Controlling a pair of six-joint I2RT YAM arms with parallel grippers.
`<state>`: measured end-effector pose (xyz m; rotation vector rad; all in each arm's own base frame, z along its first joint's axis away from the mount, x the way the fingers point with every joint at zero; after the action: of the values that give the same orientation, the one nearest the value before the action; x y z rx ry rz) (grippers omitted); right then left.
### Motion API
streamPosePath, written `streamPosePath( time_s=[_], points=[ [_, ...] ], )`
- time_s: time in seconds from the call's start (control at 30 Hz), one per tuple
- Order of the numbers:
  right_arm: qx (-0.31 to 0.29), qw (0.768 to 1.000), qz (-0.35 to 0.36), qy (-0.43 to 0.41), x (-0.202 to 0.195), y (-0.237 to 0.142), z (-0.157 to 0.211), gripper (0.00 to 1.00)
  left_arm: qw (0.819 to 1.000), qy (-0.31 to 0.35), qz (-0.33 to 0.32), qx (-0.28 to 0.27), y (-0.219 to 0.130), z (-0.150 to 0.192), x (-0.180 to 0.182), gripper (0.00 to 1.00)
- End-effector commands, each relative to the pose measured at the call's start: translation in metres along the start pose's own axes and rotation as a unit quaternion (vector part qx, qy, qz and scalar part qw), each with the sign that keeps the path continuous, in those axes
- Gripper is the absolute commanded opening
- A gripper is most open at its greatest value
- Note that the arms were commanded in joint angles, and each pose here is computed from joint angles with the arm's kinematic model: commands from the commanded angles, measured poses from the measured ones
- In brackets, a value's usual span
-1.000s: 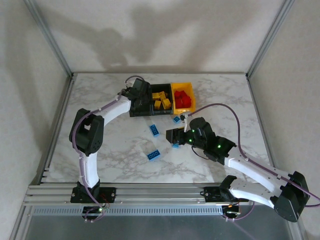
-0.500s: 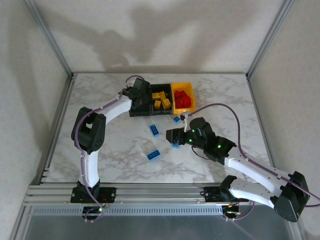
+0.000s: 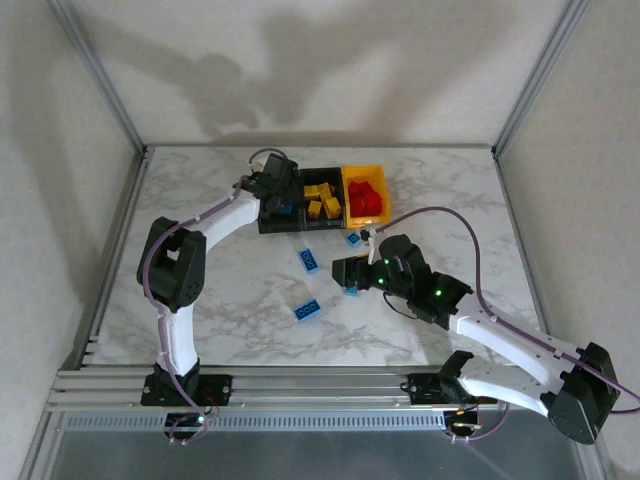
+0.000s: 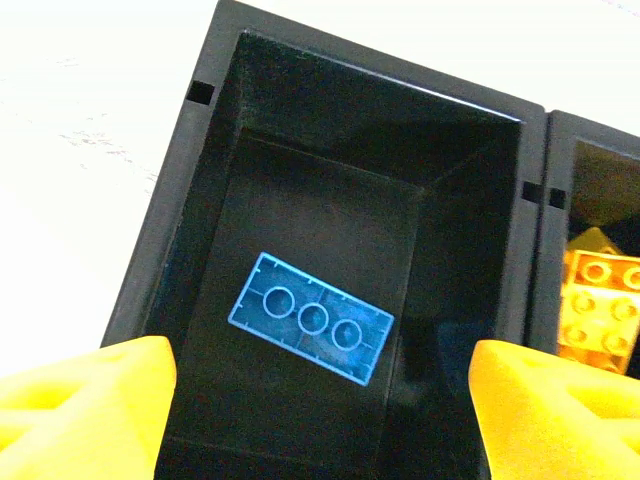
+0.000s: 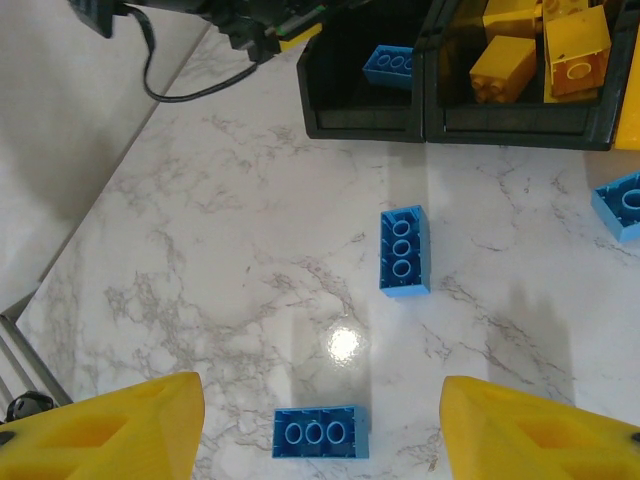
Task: Sort the legos into containers by color
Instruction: Place the lego in the container, then pick up the lego from the center of the table.
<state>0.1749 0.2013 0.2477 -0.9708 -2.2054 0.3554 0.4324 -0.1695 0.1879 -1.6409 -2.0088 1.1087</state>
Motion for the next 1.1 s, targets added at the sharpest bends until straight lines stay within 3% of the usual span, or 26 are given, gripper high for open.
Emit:
streamPosePath(
  time_s=[0.0,0.23,0.43,0.7,0.87,1.07],
  points=[
    [-0.011,1.0,0.001,-0.001,0.004,-0.005,-0.005,0.64,0.999,0.001,0.032,-0.007,-0.039,-0.007,-0.002,0.77],
    [-0.015,0.999,0.028,0.005,-0.001,-0.014,-0.005,0.65,0.997,0.019,0.069,0.005,-0.087,0.02,-0.005,0.76],
    [-0.009,0.999,0.049,0.003,-0.006,-0.022,0.0,0.68,0.996,-0.023,0.078,0.035,-0.109,0.06,0.004,0.74],
    [0.03,0.999,0.04,0.009,-0.011,-0.025,0.014,0.67,0.99,-0.04,0.093,0.1,-0.108,0.123,-0.019,0.71],
    [0.04,0.992,0.119,0.021,-0.028,-0.027,0.024,0.67,0.989,-0.049,0.064,0.126,-0.098,0.153,-0.032,0.7],
    [0.028,0.996,0.078,0.037,-0.026,-0.027,0.03,0.67,0.988,-0.059,0.033,0.136,-0.084,0.175,-0.033,0.71]
  ],
)
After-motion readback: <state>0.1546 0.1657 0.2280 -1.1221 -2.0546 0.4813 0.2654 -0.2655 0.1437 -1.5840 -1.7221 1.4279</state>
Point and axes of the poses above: each hand's point on the last joint's axis, 136 mm out from that joint toward the fingers, its own y axis out along the fingers, its own x axis along the line the jaws close on, z = x × y, the point moved 9 cm from there along -y, back along the fingers, and after that the axes turned 1 degree about y, right-handed, at the moved point
